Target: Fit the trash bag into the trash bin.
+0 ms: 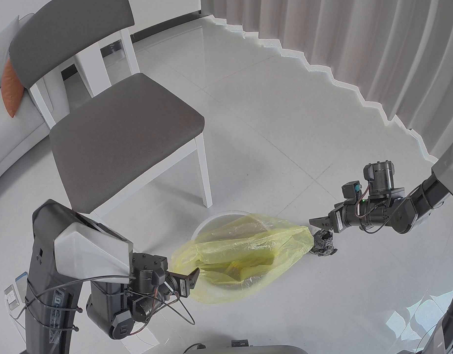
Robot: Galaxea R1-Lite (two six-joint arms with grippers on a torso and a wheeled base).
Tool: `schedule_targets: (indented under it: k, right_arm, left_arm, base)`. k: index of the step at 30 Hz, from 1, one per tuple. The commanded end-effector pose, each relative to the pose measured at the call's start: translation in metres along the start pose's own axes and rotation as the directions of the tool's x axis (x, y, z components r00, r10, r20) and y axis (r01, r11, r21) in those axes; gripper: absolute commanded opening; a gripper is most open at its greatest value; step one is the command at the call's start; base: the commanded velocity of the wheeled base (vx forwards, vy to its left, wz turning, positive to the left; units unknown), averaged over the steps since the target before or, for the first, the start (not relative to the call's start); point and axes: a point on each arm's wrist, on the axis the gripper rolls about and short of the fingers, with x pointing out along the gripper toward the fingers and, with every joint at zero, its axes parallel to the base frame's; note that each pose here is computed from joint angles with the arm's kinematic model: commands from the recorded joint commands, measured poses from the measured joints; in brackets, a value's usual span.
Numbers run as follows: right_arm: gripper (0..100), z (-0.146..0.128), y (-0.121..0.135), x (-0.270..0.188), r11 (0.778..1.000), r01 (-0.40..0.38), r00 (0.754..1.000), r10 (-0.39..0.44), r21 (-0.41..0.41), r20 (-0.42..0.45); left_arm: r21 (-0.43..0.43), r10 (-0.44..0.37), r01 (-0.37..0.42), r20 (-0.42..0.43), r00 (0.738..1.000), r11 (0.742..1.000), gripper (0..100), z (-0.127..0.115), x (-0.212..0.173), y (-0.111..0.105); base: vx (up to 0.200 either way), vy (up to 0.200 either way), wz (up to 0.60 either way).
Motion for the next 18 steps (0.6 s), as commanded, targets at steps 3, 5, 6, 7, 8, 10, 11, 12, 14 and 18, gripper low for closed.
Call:
schedule_targets:
  k: [3,5,6,7,8,10,11,12,14,18]
  right_arm:
    - [100,0.018,0.028,-0.003,0.997,-0.050,0.997,0.053,-0.058,0.051]
    - [100,0.020,0.042,-0.001,0.994,-0.077,0.995,0.081,-0.083,0.053]
    - [100,0.021,0.049,0.000,0.991,-0.090,0.994,0.095,-0.096,0.053]
    - [100,0.022,0.053,0.001,0.990,-0.099,0.993,0.105,-0.105,0.054]
    - [100,0.022,0.063,0.002,0.984,-0.120,0.990,0.128,-0.133,0.053]
    - [100,0.023,0.071,0.003,0.978,-0.135,0.988,0.146,-0.162,0.055]
    - [100,0.024,0.077,0.004,0.968,-0.147,0.985,0.161,-0.204,0.056]
    - [100,0.025,0.080,0.005,0.962,-0.149,0.984,0.166,-0.230,0.057]
    - [100,0.028,0.080,0.008,0.946,-0.145,0.983,0.170,-0.290,0.064]
    - [100,0.021,0.079,0.017,0.913,-0.143,0.984,0.172,-0.382,0.044]
  left_arm:
    - [-0.004,0.010,-0.010,-0.014,1.000,1.000,100,0.000,-0.015,0.004]
    - [-0.003,0.011,-0.011,-0.017,1.000,1.000,100,0.001,-0.018,0.004]
    - [-0.002,0.010,-0.010,-0.014,1.000,1.000,100,0.002,-0.019,0.004]
    - [-0.002,0.010,-0.010,-0.011,1.000,1.000,100,0.003,-0.020,0.004]
    - [-0.004,0.006,-0.006,-0.001,1.000,1.000,100,0.006,-0.022,0.004]
    - [-0.005,0.003,-0.003,0.006,1.000,1.000,100,0.008,-0.023,0.004]
    - [-0.005,0.000,0.000,0.014,1.000,1.000,100,0.010,-0.025,0.003]
    - [-0.004,0.001,-0.001,0.018,1.000,1.000,100,0.011,-0.025,0.003]
    - [-0.002,-0.005,0.006,0.022,1.000,1.000,100,0.013,-0.028,0.002]
    - [0.000,-0.008,0.008,0.019,1.000,1.000,100,0.014,-0.034,0.001]
  base:
    - [0.000,0.000,0.00]
    - [0.000,0.000,0.00]
    - [0.000,0.000,0.00]
    - [0.000,0.000,0.00]
    - [0.000,0.000,0.00]
    - [0.000,0.000,0.00]
    - [0.000,0.000,0.00]
    - [0.000,0.000,0.00]
    - [0.000,0.000,0.00]
    - [0.000,0.000,0.00]
